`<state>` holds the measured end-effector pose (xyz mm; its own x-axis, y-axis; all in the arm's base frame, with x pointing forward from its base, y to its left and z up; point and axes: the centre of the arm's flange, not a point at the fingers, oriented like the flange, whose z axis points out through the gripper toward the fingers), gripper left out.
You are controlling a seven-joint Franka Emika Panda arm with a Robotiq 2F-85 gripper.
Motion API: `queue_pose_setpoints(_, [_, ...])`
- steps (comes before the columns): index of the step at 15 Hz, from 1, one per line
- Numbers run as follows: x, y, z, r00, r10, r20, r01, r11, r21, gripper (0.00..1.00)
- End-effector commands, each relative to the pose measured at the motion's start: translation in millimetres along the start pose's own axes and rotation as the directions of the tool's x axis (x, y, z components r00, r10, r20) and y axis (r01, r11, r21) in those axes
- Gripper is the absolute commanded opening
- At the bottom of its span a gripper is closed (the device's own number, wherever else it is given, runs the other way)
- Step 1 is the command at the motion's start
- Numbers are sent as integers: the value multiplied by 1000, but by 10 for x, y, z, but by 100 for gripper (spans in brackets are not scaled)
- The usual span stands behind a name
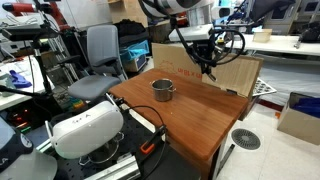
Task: Pick up the marker from the cup and put it on the table
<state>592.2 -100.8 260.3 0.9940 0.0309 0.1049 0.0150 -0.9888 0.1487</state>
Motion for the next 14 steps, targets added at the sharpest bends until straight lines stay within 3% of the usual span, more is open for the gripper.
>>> queue_pose_setpoints(1, [70, 57, 256, 999, -24, -26, 24, 1000, -15, 5])
queue_pose_setpoints(14, [45, 149, 1137, 995, -50, 90, 57, 996, -69, 5])
